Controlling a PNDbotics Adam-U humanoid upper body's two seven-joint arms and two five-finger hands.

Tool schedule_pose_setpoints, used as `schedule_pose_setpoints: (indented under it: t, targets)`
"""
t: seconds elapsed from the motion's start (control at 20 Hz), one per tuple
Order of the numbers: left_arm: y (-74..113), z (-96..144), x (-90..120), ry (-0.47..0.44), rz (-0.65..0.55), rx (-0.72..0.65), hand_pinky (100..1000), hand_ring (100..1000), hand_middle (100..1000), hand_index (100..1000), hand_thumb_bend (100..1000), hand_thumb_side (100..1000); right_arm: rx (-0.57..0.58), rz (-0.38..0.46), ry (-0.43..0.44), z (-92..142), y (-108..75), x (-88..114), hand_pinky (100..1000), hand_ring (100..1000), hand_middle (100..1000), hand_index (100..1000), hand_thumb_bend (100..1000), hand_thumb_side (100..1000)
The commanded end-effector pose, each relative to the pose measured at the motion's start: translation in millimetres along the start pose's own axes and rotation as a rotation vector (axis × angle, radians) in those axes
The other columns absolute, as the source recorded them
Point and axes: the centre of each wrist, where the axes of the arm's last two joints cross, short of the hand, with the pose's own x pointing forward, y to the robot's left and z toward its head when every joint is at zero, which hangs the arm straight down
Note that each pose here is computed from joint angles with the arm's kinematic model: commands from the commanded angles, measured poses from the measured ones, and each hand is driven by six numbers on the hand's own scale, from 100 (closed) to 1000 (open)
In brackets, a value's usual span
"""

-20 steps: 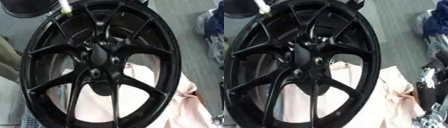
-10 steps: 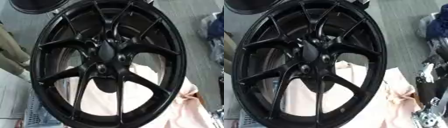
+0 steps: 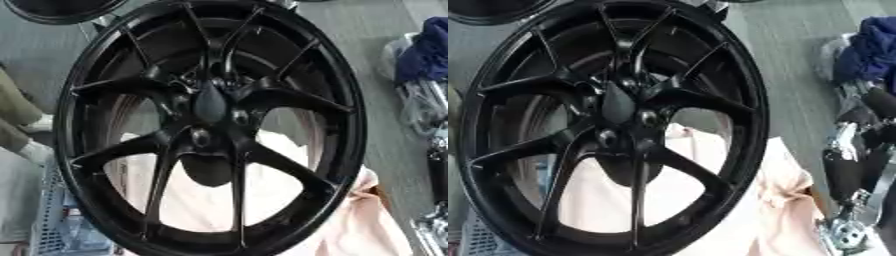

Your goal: Pull the pin out of the wheel hub.

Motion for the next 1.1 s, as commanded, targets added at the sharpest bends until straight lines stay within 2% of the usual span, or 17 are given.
schedule_pose_setpoints:
  t: [0.05, 0.1, 0.15, 0.2, 0.25, 0.45, 0.9, 1.0, 1.1]
  targets:
    - [19.1, 7.0, 5.7, 0.014, -0.093, -0.012, 865, 797, 704, 826, 100, 287, -0.035, -0.033, -0.03, -4.9, -0.8, 2.7, 505, 793, 749, 756, 100, 487]
    - [16.7, 7.2, 5.1, 0.017, -0.115, -0.043, 883, 832, 750, 858, 100, 365, -0.036, -0.035, -0.029, -5.0, -0.4, 2.8, 505, 793, 749, 756, 100, 486]
    - [15.2, 7.5, 4.6, 0.021, -0.134, -0.067, 900, 868, 786, 890, 100, 484, -0.036, -0.037, -0.029, -5.2, -0.2, 2.8, 505, 793, 748, 756, 100, 485]
    - [14.2, 7.9, 4.0, 0.026, -0.153, -0.082, 899, 870, 788, 895, 100, 512, -0.036, -0.038, -0.029, -5.5, -0.2, 2.9, 506, 793, 748, 756, 100, 485]
    - [13.0, 8.1, 3.2, 0.03, -0.166, -0.092, 897, 869, 790, 900, 100, 597, -0.036, -0.038, -0.03, -5.7, -0.4, 2.8, 506, 792, 748, 756, 100, 482]
    - [7.7, 7.1, 2.7, 0.023, -0.173, -0.125, 895, 868, 789, 897, 100, 632, -0.037, -0.038, -0.032, -6.5, -1.2, 2.6, 506, 792, 748, 756, 100, 479]
    - [1.1, 4.7, 6.4, 0.004, -0.178, -0.139, 881, 849, 763, 873, 100, 586, -0.034, -0.04, -0.034, -7.8, -1.7, 2.7, 506, 791, 747, 756, 100, 474]
    - [0.1, 3.7, 13.4, -0.03, -0.18, -0.136, 874, 839, 750, 860, 100, 555, -0.033, -0.039, -0.036, -8.3, -2.1, 2.6, 506, 791, 747, 756, 100, 472]
    - [-2.0, 2.9, 26.8, -0.104, -0.157, -0.114, 863, 818, 730, 844, 100, 590, -0.032, -0.037, -0.04, -9.0, -2.9, 2.4, 507, 791, 747, 756, 100, 478]
